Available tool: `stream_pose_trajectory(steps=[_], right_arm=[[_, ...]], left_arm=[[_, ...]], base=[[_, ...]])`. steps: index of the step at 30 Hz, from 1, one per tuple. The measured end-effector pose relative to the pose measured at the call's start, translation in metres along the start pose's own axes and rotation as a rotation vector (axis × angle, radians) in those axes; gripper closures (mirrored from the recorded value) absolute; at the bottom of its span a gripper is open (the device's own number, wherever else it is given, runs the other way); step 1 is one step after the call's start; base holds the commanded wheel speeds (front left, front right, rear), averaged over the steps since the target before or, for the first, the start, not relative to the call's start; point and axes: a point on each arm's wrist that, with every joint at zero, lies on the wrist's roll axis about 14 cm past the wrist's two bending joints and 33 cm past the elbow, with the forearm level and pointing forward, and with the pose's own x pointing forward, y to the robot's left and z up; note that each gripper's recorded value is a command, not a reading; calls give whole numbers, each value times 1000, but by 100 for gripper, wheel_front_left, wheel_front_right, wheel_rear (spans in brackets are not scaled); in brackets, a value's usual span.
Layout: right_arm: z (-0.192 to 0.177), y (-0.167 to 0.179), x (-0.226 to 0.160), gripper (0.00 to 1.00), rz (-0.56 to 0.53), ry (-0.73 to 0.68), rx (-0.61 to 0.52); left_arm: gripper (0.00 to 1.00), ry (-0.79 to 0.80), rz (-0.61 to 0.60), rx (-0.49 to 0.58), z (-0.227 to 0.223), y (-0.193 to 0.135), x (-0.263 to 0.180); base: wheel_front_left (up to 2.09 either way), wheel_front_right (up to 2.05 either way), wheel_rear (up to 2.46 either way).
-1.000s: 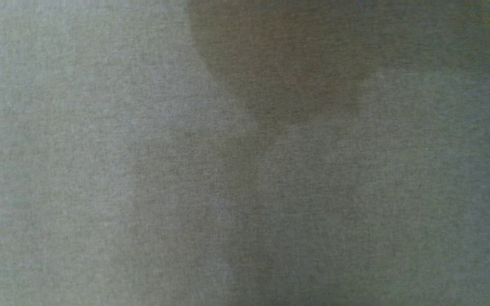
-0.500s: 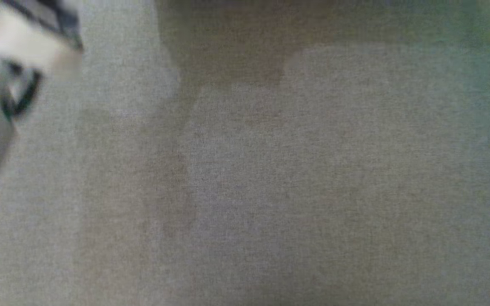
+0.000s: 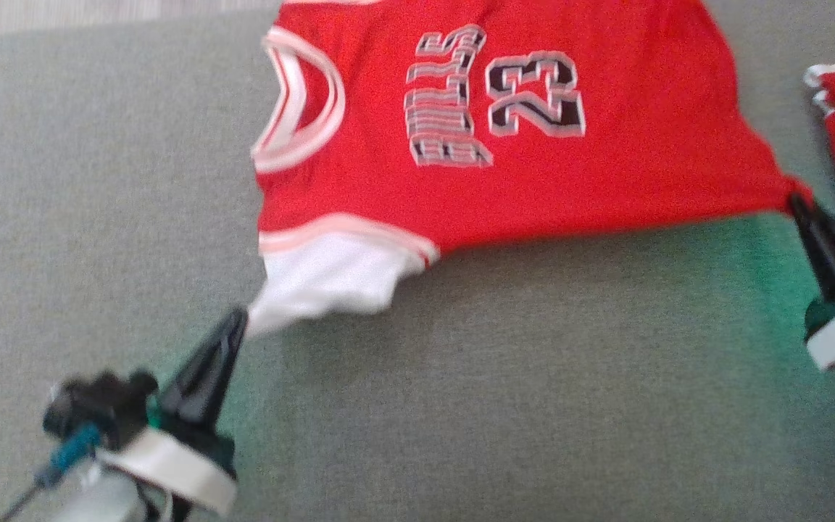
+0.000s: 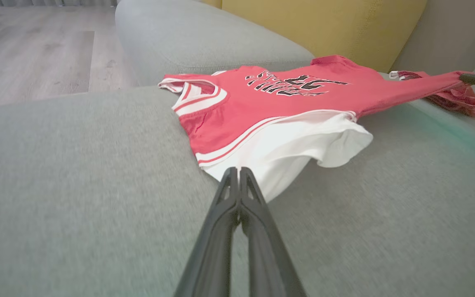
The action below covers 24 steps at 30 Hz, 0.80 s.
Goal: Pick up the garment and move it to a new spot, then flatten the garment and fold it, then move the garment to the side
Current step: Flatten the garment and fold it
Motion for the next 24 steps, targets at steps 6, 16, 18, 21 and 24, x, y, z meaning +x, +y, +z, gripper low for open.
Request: stream_pose_trajectory(steps=[6, 16, 18, 21, 24], right_arm=[[-33, -4, -44, 100, -47, 56, 25], [-32, -5, -34, 100, -56, 55, 29], [-26, -4, -25, 100, -49, 47, 24], [-13, -9, -11, 100, -52, 24, 13], [-5, -10, 5, 100, -44, 24, 1]], left_arm=[[100, 75, -26, -129, -31, -35, -35], [100, -20, -67, -37, 6, -21, -5], [100, -60, -85, 11, 27, -15, 10], [100, -104, -118, 86, 55, -8, 32], [100, -120, -134, 162, 75, 2, 53]], base=[[0, 0, 0], [0, 0, 0], [0, 0, 0], [0, 0, 0], [0, 0, 0]])
